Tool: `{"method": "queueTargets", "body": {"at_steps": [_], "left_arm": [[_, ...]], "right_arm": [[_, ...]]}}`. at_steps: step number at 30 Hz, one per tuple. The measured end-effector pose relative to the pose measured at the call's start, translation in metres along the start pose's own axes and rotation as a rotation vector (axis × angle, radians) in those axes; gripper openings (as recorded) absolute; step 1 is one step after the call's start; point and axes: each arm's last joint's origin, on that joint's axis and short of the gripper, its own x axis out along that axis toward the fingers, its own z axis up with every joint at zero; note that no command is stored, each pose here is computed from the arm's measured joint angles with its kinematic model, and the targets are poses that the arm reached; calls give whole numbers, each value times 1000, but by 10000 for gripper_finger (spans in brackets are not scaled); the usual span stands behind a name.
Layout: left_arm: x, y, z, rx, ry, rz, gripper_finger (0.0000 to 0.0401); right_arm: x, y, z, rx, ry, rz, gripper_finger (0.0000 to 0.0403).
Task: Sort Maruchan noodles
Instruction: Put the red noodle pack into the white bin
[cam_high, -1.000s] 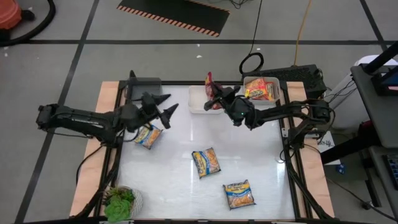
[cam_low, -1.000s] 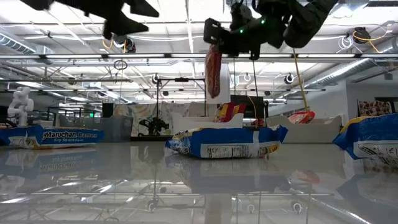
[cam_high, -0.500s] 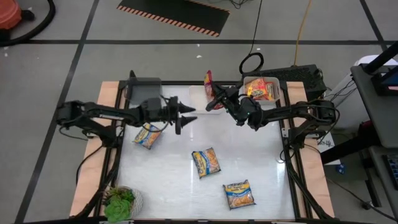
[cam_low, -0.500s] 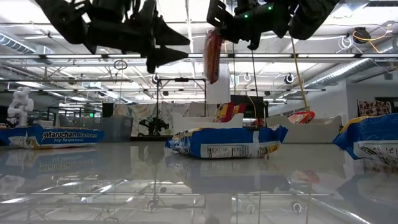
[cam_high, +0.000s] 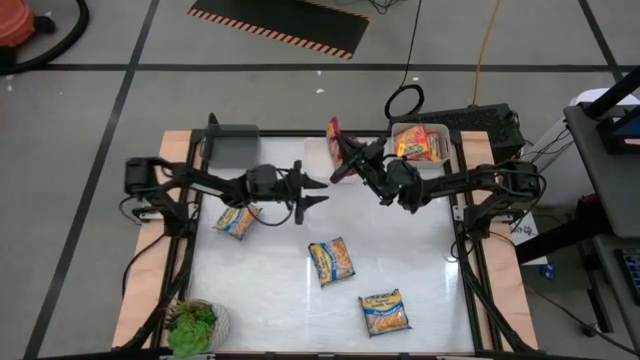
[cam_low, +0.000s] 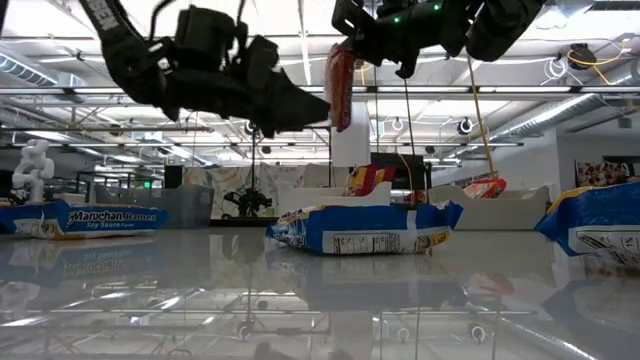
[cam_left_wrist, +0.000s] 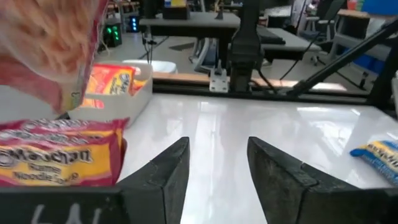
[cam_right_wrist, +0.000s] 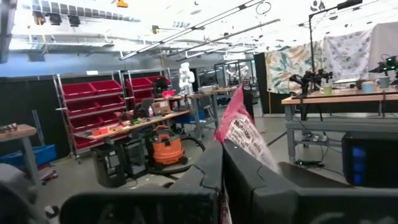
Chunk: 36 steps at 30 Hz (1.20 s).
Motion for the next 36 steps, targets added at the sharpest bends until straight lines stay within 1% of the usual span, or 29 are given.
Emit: {"method": "queueTargets", "body": {"at_steps": [6, 9, 11, 15, 19, 28, 33, 36], "left_arm": [[32, 6, -2, 33, 1, 11, 146], [45, 6, -1, 42, -8, 53, 137], [51, 5, -1, 69, -8, 94, 129], [52, 3, -1, 141, 8, 196, 112], [50, 7, 0, 160, 15, 298, 99], [48, 19, -2, 155, 46, 356, 94], [46, 26, -7, 150, 98, 465, 94], [44, 30, -9, 128, 116, 488, 94]], "right_arm": [[-5, 6, -1, 4, 14, 24, 0], [-8, 10, -5, -8, 45, 35, 0], [-10, 12, -7, -8, 66, 41, 0], [-14, 16, -10, -28, 93, 11, 0], [-17, 18, -12, -48, 115, -5, 0], [-19, 16, -23, -56, 204, -14, 0], [-19, 7, -32, -35, 232, -40, 0], [-22, -1, -39, -15, 234, -55, 0]]}}
